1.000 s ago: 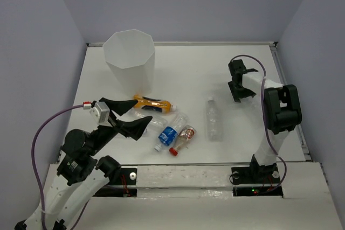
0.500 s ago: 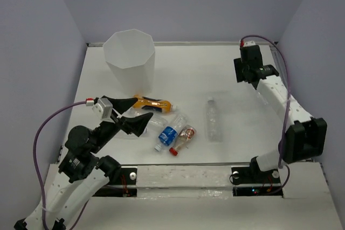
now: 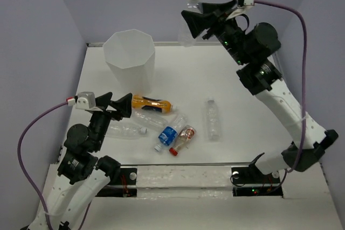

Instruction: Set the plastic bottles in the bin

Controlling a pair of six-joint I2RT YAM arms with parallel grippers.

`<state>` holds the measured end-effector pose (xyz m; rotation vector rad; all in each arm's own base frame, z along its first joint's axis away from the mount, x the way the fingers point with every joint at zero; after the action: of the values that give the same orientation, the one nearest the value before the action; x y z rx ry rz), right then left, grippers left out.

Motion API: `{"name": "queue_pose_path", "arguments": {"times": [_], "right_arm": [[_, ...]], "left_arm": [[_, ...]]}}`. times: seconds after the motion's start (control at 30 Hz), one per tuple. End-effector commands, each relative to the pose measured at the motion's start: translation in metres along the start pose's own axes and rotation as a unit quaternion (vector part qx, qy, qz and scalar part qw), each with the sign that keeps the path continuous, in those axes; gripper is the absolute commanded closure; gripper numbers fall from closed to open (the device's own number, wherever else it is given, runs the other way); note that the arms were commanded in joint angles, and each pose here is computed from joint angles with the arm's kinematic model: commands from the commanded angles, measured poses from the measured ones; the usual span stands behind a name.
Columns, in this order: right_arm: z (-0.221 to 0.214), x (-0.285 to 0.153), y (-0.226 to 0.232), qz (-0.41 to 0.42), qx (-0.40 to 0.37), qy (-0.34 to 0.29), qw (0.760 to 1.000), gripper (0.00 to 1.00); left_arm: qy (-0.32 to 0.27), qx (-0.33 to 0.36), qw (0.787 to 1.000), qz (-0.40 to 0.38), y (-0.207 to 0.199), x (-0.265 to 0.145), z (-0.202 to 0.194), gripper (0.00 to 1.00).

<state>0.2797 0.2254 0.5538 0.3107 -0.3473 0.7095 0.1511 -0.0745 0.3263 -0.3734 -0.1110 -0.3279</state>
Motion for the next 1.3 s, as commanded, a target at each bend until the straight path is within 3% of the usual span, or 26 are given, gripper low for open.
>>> {"name": "queue_pose_path", "arguments": {"times": [0.0, 0.13, 0.2, 0.23, 0.47, 0.5, 0.6, 0.63, 0.67, 0.73, 0.8, 0.9, 0.93, 1.0, 1.03, 1.07, 1.1, 1.13, 1.17, 1.2, 1.27], "right_arm": [[-0.01, 0.059, 0.047, 0.125, 0.05, -0.065, 0.989, 0.63], [-0.026, 0.097, 0.085, 0.189, 0.064, -0.089, 0.976, 0.63], [-0.059, 0.119, 0.093, 0.206, 0.062, -0.076, 0.974, 0.63], [-0.049, 0.123, 0.103, 0.222, 0.058, -0.101, 0.968, 0.65], [-0.128, 0.165, 0.107, 0.215, 0.044, -0.074, 0.973, 0.62], [-0.142, 0.168, 0.104, 0.205, 0.041, -0.065, 0.976, 0.59], [-0.163, 0.172, 0.095, 0.173, 0.034, -0.048, 0.983, 0.38], [-0.165, 0.172, 0.092, 0.164, 0.032, -0.045, 0.985, 0.24], [-0.168, 0.172, 0.091, 0.158, 0.032, -0.041, 0.986, 0.17], [-0.167, 0.173, 0.086, 0.14, 0.026, -0.037, 0.989, 0.05], [-0.159, 0.17, 0.083, 0.128, 0.014, -0.026, 0.991, 0.02], [-0.132, 0.157, 0.076, 0.098, -0.002, -0.02, 0.995, 0.0], [-0.146, 0.151, 0.069, 0.079, -0.018, 0.005, 0.997, 0.0], [-0.117, 0.129, 0.055, 0.041, -0.039, 0.008, 0.998, 0.02], [-0.155, 0.112, 0.039, 0.005, -0.056, 0.062, 0.997, 0.05], [-0.164, 0.097, 0.027, -0.022, -0.063, 0.087, 0.994, 0.09], [-0.141, 0.075, 0.011, -0.069, -0.061, 0.083, 0.992, 0.1], [-0.153, 0.06, 0.003, -0.076, -0.064, 0.112, 0.989, 0.11], [-0.197, 0.027, -0.023, -0.136, -0.067, 0.185, 0.971, 0.12], [-0.192, 0.0, -0.032, -0.182, -0.057, 0.202, 0.961, 0.14], [-0.234, -0.054, -0.064, -0.251, -0.06, 0.282, 0.924, 0.14]], "left_arm": [[-0.026, -0.013, 0.996, 0.081, 0.016, 0.005, 0.014, 0.01], [-0.013, -0.009, 0.996, 0.093, 0.019, 0.011, 0.008, 0.01], [-0.005, -0.008, 0.995, 0.095, 0.02, 0.014, 0.006, 0.01], [-0.001, -0.007, 0.995, 0.098, 0.021, 0.016, 0.004, 0.01], [-0.003, -0.007, 0.995, 0.104, 0.023, 0.017, 0.005, 0.01], [-0.004, -0.008, 0.994, 0.105, 0.024, 0.017, 0.005, 0.01], [-0.005, -0.008, 0.995, 0.104, 0.024, 0.017, 0.006, 0.01], [-0.004, -0.007, 0.995, 0.104, 0.024, 0.017, 0.005, 0.01], [-0.003, -0.007, 0.995, 0.103, 0.024, 0.017, 0.005, 0.01], [-0.004, -0.006, 0.995, 0.102, 0.023, 0.017, 0.005, 0.01], [-0.003, -0.006, 0.995, 0.102, 0.024, 0.017, 0.005, 0.01], [-0.01, -0.003, 0.994, 0.108, 0.025, 0.016, 0.008, 0.01], [-0.013, -0.002, 0.993, 0.113, 0.027, 0.015, 0.009, 0.01], [-0.018, -0.003, 0.993, 0.116, 0.028, 0.013, 0.011, 0.01], [-0.021, -0.004, 0.993, 0.114, 0.027, 0.012, 0.012, 0.01], [-0.023, -0.005, 0.993, 0.113, 0.027, 0.011, 0.012, 0.01], [-0.024, -0.005, 0.994, 0.111, 0.027, 0.011, 0.013, 0.01], [-0.026, -0.006, 0.994, 0.11, 0.027, 0.01, 0.014, 0.01], [-0.027, -0.007, 0.994, 0.105, 0.025, 0.009, 0.015, 0.01], [-0.028, -0.008, 0.994, 0.102, 0.024, 0.009, 0.015, 0.01], [-0.03, -0.008, 0.995, 0.098, 0.024, 0.008, 0.016, 0.01]]}}
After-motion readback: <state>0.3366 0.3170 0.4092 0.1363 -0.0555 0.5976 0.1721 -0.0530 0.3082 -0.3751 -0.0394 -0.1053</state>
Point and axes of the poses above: each gripper's point midway between its finger pads, its own x axis out along the fingers, its own y axis along the line the jaws close on, z = x × y, the point moved 6 cm from there along -x, back along the fingers, and after that the axes turned 1 degree about x, right-handed, at the moved point
